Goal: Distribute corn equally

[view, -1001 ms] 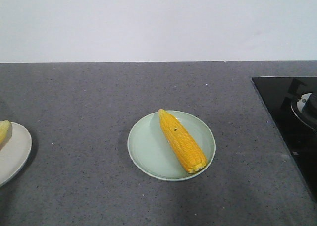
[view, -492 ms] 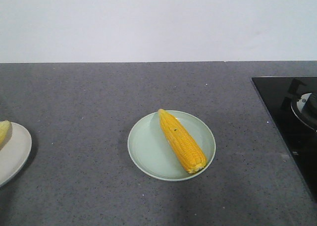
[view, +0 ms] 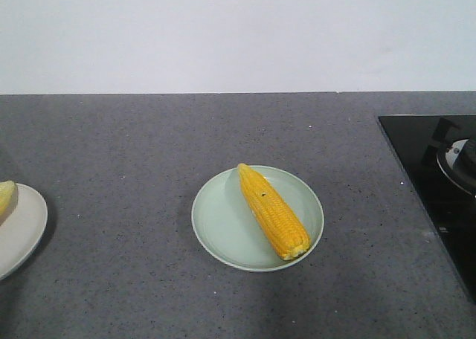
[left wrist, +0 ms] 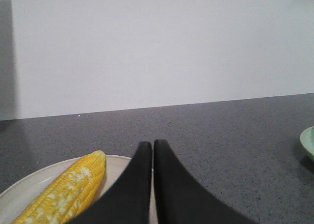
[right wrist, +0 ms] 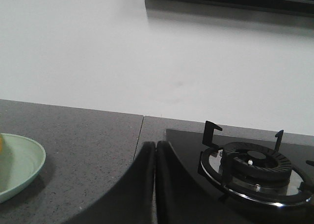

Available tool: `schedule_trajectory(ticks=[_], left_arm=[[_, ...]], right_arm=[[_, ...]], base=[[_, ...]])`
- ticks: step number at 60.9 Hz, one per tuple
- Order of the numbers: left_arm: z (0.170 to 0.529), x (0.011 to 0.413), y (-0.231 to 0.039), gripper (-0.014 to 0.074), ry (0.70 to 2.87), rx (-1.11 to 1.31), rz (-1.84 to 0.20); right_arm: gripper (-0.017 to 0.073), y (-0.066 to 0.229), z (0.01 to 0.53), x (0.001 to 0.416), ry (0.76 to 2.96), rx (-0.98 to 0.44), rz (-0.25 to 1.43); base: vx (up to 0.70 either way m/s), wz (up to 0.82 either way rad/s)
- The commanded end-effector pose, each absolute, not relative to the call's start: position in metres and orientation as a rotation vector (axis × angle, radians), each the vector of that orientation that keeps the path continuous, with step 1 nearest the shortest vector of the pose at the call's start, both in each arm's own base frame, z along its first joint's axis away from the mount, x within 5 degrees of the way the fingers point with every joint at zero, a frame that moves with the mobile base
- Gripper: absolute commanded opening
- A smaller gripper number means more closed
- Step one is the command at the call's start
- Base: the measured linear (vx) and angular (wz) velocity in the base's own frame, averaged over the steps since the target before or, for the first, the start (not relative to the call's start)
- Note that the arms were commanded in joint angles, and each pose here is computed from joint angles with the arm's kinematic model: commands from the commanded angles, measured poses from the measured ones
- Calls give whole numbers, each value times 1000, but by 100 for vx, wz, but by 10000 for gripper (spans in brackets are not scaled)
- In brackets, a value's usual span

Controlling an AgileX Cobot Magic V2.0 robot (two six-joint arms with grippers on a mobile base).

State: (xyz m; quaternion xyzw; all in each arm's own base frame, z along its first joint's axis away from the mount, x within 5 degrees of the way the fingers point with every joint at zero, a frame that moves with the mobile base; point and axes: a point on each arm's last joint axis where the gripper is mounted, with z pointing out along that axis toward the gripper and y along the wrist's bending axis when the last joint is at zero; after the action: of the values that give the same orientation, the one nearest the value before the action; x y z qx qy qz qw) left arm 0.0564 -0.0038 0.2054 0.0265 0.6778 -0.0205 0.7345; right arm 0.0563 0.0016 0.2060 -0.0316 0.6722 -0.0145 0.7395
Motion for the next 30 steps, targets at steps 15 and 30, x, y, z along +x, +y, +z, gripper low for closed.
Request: schedule_trajectory(ticks=[15,30], left_arm=[[212,54,-4,-7,1404,56,-58],[212,54,-4,-7,1404,56,-58]], right_arm=[[-4,2,211,55,1395,-75,-47],[-4,2,211,55,1395,-75,-46]], base=[[0,0],[0,0]])
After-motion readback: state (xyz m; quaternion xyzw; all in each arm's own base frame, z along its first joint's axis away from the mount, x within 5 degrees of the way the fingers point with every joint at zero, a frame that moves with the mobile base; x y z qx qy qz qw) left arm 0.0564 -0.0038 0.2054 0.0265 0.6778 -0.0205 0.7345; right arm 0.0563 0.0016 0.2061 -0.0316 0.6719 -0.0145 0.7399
